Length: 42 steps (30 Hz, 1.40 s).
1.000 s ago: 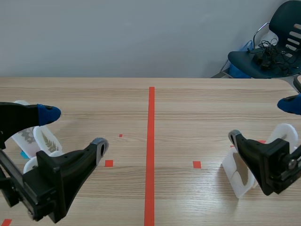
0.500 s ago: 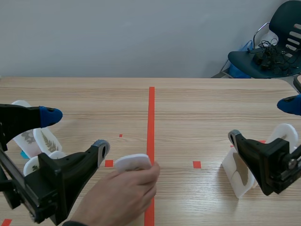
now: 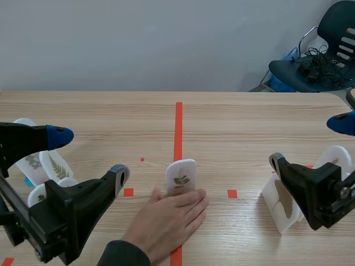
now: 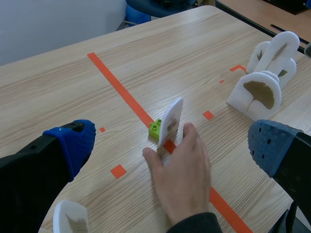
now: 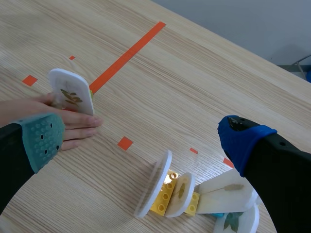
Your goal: Do the leaf sorting experiment
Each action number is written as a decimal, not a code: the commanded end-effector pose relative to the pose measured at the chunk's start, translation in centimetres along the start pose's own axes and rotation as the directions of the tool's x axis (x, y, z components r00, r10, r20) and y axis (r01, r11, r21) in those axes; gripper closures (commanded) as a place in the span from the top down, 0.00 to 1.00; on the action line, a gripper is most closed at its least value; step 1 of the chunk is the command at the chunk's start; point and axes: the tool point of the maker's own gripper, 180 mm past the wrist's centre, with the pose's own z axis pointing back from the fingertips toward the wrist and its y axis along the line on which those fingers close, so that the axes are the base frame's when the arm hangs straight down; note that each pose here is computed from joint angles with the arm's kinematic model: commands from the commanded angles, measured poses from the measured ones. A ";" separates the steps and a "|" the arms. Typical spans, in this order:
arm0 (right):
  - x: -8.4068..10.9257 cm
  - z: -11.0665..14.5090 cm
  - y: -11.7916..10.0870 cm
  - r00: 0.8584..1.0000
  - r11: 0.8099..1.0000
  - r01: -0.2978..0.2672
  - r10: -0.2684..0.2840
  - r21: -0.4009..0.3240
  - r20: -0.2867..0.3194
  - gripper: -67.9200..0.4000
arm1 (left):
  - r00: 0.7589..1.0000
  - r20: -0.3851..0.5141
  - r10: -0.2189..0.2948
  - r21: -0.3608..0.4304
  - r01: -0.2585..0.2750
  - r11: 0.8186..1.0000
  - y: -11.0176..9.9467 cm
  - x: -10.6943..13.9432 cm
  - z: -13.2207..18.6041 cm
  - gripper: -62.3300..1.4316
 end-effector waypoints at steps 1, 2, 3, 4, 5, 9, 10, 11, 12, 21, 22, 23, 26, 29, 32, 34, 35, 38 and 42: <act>1.3 0.0 -0.4 0.999 1.000 -0.007 0.008 -0.015 0.043 1.00 | 1.000 0.021 0.007 -0.004 -0.007 1.000 -0.2 0.6 -0.1 1.00; 1.3 0.0 -0.4 0.999 1.000 -0.007 0.008 -0.015 0.043 1.00 | 1.000 0.017 0.008 -0.009 -0.007 1.000 -0.3 0.5 -0.1 1.00; 1.3 0.0 -0.4 0.999 1.000 -0.007 0.008 -0.015 0.043 1.00 | 1.000 0.017 0.008 -0.016 -0.008 1.000 -0.4 0.5 -0.1 1.00; 1.3 0.0 -0.4 0.999 1.000 -0.007 0.008 -0.015 0.043 1.00 | 1.000 0.016 0.008 -0.025 -0.008 1.000 -0.6 0.5 -0.1 1.00; 1.3 0.0 -0.4 0.999 1.000 -0.007 0.008 -0.015 0.044 1.00 | 1.000 0.017 0.010 -0.032 -0.010 0.999 -0.8 0.4 -0.1 1.00; 1.3 0.0 -0.4 0.999 1.000 -0.007 0.008 -0.015 0.044 1.00 | 1.000 0.020 -0.019 -0.071 0.021 0.997 -1.8 0.4 -0.9 1.00; 1.3 0.0 -0.4 0.999 1.000 -0.007 0.008 -0.015 0.044 1.00 | 0.999 0.017 -0.037 -0.079 0.038 0.996 -2.0 0.2 -1.2 1.00; 1.3 0.0 -0.4 0.999 1.000 -0.007 0.008 -0.015 0.043 1.00 | 0.998 0.017 -0.055 -0.090 0.056 0.994 -2.3 0.0 -1.7 1.00; 1.3 0.0 -0.4 0.999 1.000 -0.007 0.008 -0.015 0.044 1.00 | 0.998 0.020 -0.067 -0.101 0.068 0.992 -2.5 -0.2 -2.1 1.00; 1.3 0.0 -0.4 0.999 1.000 -0.007 0.008 -0.015 0.043 1.00 | 0.981 -0.037 -0.192 -0.117 0.186 0.975 -2.3 -4.8 -7.7 1.00; 1.3 0.0 -0.4 0.999 1.000 -0.007 0.008 -0.015 0.043 1.00 | 0.979 -0.041 -0.199 -0.124 0.193 0.973 -2.3 -5.1 -8.4 1.00; 1.3 0.0 -0.4 0.999 1.000 -0.007 0.008 -0.015 0.044 1.00 | 0.980 -0.043 -0.195 -0.130 0.188 0.974 -2.4 -5.4 -9.1 1.00; 1.3 0.0 -0.4 0.999 1.000 -0.007 0.008 -0.015 0.044 1.00 | 0.983 -0.042 -0.178 -0.154 0.170 0.973 -3.0 -5.9 -11.2 1.00; 1.3 0.0 -0.4 0.999 1.000 -0.007 0.008 -0.015 0.043 1.00 | 0.974 -0.066 -0.215 -0.167 0.201 0.965 -3.4 -7.0 -13.1 1.00; 1.3 0.0 -0.4 0.999 1.000 -0.007 0.008 -0.015 0.043 1.00 | 0.969 -0.102 -0.224 -0.155 0.206 0.966 -3.4 -8.4 -14.9 1.00; 1.3 0.0 -0.4 0.999 1.000 -0.007 0.008 -0.015 0.043 1.00 | 0.969 -0.124 -0.213 -0.145 0.195 0.970 -3.2 -9.2 -15.9 1.00; 1.3 0.0 -0.4 0.999 1.000 -0.007 0.008 -0.015 0.043 1.00 | 0.968 -0.136 -0.210 -0.140 0.191 0.972 -3.0 -9.6 -16.3 1.00; 1.3 0.0 -0.4 0.999 1.000 -0.007 0.008 -0.015 0.043 1.00 | 0.967 -0.163 -0.197 -0.139 0.176 0.975 -2.7 -10.6 -17.3 1.00; 1.3 0.0 -0.4 0.999 1.000 -0.007 0.008 -0.015 0.043 1.00 | 0.966 -0.176 -0.190 -0.139 0.167 0.976 -2.7 -11.0 -17.6 0.98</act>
